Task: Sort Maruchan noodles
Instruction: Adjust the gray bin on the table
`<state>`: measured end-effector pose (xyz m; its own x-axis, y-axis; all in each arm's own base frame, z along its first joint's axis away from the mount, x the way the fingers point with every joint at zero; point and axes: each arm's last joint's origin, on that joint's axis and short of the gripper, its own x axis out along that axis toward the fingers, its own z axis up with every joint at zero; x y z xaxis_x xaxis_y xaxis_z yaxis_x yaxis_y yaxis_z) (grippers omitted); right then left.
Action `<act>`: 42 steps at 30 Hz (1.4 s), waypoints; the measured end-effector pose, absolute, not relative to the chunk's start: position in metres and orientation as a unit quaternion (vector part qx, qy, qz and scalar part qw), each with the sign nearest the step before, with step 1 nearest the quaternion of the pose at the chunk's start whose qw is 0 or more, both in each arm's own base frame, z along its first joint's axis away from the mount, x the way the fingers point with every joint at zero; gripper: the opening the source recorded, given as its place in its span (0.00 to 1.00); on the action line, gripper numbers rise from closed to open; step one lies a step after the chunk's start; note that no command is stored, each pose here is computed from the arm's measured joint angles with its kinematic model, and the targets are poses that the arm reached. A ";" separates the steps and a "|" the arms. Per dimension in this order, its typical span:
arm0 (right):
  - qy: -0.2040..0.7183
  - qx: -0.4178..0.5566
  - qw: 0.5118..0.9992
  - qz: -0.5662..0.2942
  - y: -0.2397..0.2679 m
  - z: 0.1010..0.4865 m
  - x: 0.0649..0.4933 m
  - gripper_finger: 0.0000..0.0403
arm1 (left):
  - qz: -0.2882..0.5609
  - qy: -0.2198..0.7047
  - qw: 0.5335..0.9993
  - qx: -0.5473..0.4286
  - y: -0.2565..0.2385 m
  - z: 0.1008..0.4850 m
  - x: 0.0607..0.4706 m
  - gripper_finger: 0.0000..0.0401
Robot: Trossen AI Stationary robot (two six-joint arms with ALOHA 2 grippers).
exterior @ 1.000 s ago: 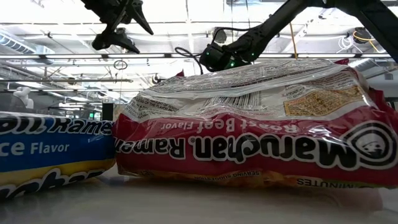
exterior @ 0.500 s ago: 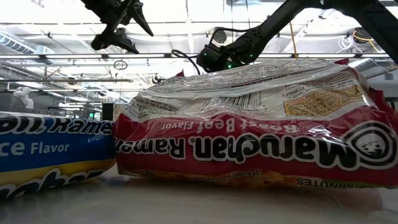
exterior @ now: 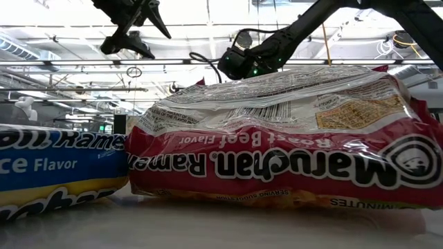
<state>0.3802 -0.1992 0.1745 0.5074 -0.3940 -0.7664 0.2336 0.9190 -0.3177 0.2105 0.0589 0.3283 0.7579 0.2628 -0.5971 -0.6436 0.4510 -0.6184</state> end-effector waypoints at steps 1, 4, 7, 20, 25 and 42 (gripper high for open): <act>0.455 -0.080 0.867 -0.188 -0.199 0.179 0.379 0.01 | 0.273 0.214 0.825 -0.447 0.058 0.328 0.211 0.70; 0.430 -0.057 0.875 -0.214 -0.200 0.196 0.375 0.01 | 0.269 0.216 0.825 -0.446 0.056 0.328 0.211 0.70; 0.410 -0.008 0.878 -0.246 -0.205 0.208 0.368 0.01 | 0.269 0.217 0.826 -0.444 0.054 0.328 0.212 0.70; 0.440 0.095 0.877 -0.168 -0.208 0.214 0.346 0.00 | 0.279 0.212 0.830 -0.434 0.051 0.328 0.212 0.70; 0.437 0.054 0.895 -0.076 -0.195 0.213 0.353 0.00 | 0.279 0.211 0.831 -0.433 0.051 0.329 0.213 0.70; 0.482 -0.078 0.873 -0.018 -0.195 0.185 0.362 0.00 | 0.274 0.210 0.832 -0.435 0.049 0.329 0.214 0.70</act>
